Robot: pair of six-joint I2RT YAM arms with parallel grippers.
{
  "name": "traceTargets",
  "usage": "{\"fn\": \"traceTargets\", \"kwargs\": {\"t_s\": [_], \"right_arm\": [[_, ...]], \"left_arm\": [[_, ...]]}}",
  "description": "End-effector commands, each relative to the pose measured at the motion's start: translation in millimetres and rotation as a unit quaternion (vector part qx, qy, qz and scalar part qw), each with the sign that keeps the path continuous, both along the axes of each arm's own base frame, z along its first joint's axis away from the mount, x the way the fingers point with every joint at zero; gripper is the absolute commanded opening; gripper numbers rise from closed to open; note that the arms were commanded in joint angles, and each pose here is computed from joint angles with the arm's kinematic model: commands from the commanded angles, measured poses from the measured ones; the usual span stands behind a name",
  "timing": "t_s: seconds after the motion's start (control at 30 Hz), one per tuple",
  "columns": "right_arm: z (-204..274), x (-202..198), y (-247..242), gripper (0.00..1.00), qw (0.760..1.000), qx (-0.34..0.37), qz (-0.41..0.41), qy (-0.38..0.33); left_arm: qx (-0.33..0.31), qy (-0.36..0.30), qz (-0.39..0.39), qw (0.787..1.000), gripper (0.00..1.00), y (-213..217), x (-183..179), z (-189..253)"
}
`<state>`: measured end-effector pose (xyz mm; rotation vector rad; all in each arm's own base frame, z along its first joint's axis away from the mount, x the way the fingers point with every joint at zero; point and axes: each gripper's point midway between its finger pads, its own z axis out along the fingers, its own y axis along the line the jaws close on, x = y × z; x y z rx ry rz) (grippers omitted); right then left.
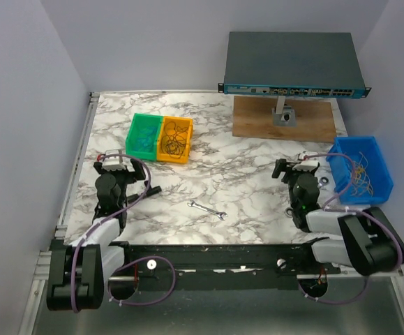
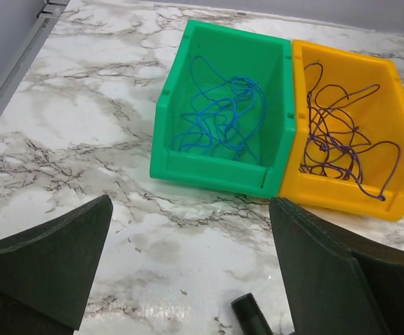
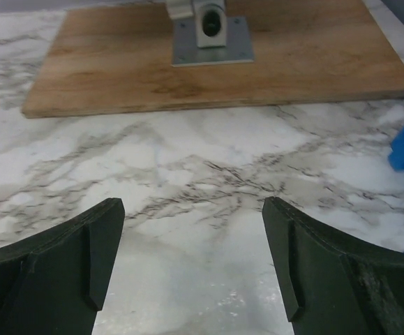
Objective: Untangle the cables
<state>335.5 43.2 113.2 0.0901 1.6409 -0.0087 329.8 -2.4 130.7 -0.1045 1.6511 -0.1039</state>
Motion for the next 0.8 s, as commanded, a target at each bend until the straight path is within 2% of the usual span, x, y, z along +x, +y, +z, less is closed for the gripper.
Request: {"fn": "traceTargets", "kwargs": {"t_s": [0.0,0.1,0.23,0.33,0.37,0.4,0.53,0.63,0.77], "right_arm": [[11,22,-22,0.91,0.998,0.005,-0.025,-0.05],[3,27,-33,0.93,0.997,0.012,-0.051,-0.05],[-9,32,-43,0.93,0.995,0.013,-0.075,-0.058],[-20,39,-43,0.93,0.997,0.017,-0.079,-0.018],[-19,40,-43,0.94,0.996,0.015,-0.078,-0.026],[-16,39,-43,1.0,0.996,0.012,-0.077,-0.034],[-16,39,-42,1.0,0.997,0.009,-0.072,-0.033],[-17,39,-41,1.0,0.997,0.012,-0.072,-0.03],[-17,39,-41,1.0,0.997,0.012,-0.071,-0.031]], "left_arm": [[0.036,-0.072,0.011,0.997,0.96,8,21,40],[0.04,-0.089,0.038,0.995,0.96,18,24,37],[0.042,-0.058,0.025,0.997,0.96,17,40,24],[0.042,-0.059,0.024,0.997,0.98,17,40,24],[0.042,-0.057,0.024,0.997,0.99,17,40,24],[0.042,-0.058,0.024,0.997,0.99,17,40,23],[0.042,-0.059,0.023,0.997,0.99,16,39,24],[0.062,-0.061,-0.029,0.996,0.99,0,41,23],[0.06,-0.06,-0.03,0.996,0.99,-1,40,22]]}}
